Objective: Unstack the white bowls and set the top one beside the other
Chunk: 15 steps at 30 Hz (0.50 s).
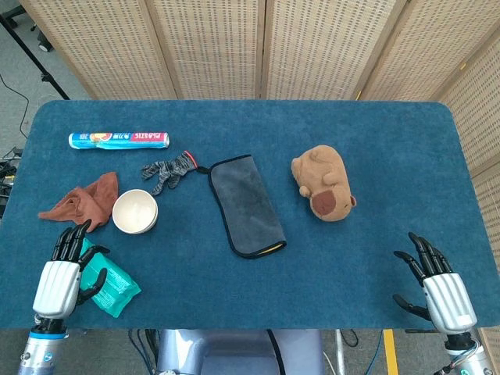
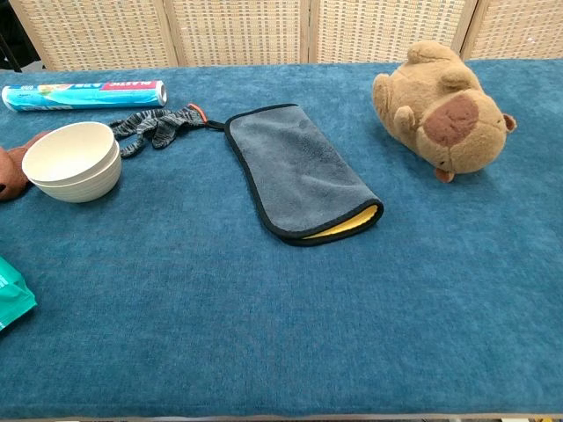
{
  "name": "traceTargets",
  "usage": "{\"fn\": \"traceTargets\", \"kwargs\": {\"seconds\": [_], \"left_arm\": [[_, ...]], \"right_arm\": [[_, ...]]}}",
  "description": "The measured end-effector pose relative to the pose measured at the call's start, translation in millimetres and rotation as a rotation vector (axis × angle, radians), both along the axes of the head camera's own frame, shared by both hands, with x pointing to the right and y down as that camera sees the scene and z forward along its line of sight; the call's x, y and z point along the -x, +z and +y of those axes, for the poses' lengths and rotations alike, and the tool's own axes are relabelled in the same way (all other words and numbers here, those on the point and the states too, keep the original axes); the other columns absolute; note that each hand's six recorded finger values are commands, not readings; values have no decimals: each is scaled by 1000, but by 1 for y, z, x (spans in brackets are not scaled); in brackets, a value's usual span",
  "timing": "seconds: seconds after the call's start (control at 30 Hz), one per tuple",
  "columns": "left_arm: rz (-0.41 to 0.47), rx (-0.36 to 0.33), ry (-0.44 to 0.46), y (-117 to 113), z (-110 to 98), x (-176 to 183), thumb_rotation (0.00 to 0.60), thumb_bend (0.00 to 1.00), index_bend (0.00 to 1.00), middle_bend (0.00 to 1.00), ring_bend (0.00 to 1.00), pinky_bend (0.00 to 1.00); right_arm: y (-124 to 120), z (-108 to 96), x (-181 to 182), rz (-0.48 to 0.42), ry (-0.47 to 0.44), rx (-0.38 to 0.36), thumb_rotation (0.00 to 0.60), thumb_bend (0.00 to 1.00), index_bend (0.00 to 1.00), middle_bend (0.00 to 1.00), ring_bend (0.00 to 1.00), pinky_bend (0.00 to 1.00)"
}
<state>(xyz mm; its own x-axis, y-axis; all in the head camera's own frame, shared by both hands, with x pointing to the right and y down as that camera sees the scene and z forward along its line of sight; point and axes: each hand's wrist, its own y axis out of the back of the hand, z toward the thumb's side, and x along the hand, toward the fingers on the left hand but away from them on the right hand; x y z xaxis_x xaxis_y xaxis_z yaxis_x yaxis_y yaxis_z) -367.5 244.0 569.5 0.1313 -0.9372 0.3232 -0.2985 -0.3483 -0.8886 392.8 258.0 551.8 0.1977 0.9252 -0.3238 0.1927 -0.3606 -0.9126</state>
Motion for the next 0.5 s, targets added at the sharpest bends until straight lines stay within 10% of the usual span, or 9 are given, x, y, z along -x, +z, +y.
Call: {"fn": "traceTargets", "kwargs": {"seconds": [0.5], "left_arm": [[7,-10,-3,-3,-1,1,600,392,402,0,0,54]], "right_arm": [[-1,0,0,-3,3,0,600,156,217,0,0,152]]}}
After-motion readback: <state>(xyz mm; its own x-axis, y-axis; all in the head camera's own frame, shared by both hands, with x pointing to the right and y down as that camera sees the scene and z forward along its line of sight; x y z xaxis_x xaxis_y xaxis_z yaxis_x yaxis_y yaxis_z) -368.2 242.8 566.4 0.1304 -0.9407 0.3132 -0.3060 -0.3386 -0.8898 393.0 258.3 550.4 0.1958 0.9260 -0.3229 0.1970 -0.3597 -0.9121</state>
